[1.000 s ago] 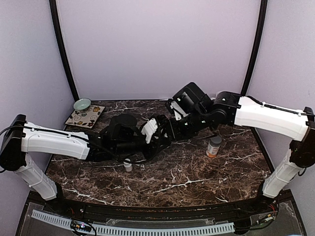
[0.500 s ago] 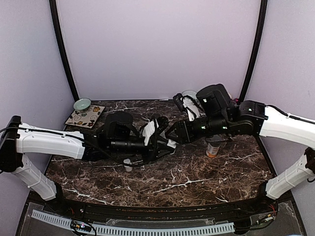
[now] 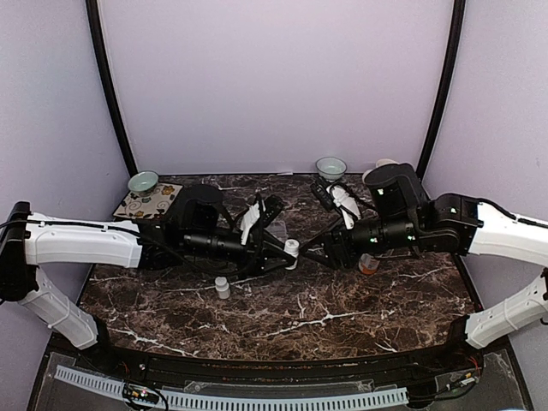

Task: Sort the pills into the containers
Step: Screw the lid of the pill bottle onto the pill bottle.

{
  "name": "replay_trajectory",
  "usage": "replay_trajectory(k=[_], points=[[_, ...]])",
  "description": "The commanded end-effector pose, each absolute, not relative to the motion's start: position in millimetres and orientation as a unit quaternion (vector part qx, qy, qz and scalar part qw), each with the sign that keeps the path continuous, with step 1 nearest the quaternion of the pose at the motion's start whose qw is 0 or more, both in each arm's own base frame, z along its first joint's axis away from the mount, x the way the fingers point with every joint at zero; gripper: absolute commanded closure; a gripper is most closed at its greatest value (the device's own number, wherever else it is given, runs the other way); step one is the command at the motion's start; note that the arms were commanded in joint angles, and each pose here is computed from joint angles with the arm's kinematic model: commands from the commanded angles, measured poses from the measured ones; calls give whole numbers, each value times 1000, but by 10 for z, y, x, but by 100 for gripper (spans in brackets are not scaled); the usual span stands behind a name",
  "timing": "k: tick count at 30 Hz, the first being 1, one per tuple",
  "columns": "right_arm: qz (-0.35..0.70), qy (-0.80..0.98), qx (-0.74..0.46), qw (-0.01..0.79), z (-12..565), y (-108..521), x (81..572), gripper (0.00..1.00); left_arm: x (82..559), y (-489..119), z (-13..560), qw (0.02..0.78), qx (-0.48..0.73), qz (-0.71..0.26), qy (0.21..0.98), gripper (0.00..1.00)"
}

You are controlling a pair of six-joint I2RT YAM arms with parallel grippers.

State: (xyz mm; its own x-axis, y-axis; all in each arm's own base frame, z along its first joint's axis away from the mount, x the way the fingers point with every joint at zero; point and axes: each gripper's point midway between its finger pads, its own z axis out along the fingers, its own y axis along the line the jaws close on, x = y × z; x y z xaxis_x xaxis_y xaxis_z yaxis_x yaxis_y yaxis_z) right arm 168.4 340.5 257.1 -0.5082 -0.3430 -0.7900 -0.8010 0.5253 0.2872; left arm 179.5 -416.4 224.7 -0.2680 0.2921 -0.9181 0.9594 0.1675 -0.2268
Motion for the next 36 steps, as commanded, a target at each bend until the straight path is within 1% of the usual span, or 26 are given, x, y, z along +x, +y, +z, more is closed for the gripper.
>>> replay_trajectory(k=[1,6,14,28,36], points=[[358,767,-387,366,2735,3433,1603,47,1661,-4148,2577,359,476,-490,636,100],[368,758,-390,371,2794,3463,1585,48,1571,-4187,2534,321,489,-506,634,100],[373,752,-397,371,2833,3514,1584,49,1531,-4222,2530,302,495,-515,631,100],[394,746,-408,349,2782,3637,1531,51,1543,-4265,2525,297,500,-517,628,100],[398,746,-412,341,2765,3680,1540,56,1544,-4279,2489,292,502,-517,629,100]])
